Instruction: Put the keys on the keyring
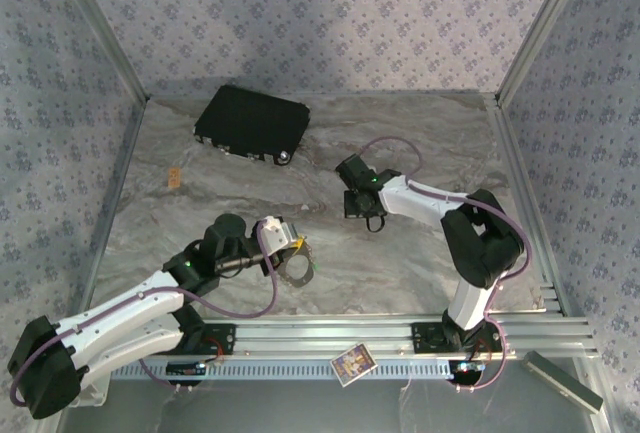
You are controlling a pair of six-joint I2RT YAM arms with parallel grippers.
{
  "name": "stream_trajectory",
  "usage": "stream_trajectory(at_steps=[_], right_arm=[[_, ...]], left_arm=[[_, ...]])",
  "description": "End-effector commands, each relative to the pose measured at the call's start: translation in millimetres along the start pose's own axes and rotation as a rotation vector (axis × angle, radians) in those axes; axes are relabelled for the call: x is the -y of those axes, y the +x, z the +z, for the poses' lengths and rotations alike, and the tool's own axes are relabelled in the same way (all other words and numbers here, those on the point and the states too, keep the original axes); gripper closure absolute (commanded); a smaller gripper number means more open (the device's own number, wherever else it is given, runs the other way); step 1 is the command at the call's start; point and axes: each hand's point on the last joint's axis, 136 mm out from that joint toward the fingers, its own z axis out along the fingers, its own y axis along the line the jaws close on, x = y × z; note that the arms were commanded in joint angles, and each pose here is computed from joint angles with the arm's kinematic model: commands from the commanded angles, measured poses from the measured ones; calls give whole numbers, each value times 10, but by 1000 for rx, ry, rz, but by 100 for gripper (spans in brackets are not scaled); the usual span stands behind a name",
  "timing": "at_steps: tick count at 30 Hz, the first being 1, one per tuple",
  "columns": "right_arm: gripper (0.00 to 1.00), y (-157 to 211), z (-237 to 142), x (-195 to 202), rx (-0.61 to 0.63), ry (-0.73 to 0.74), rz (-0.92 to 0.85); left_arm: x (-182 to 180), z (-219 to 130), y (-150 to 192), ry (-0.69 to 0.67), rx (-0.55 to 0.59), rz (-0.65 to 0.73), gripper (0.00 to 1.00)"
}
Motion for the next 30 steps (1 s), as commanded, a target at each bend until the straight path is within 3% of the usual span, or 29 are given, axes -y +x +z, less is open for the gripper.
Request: stream_trajectory(at_steps=[1, 21, 24, 30], right_arm=[[100, 110, -129, -11, -34, 33, -117], [100, 396, 83, -375, -128, -70, -182], [78, 382, 86, -372, -119, -69, -162], [70, 355, 59, -401, -89, -92, -80]], left_arm=[[19, -42, -215, 12, 60, 38, 100], [11, -28, -202, 9, 55, 29, 100], [6, -26, -196, 7, 53, 30, 100], [10, -22, -192, 9, 51, 30, 100]])
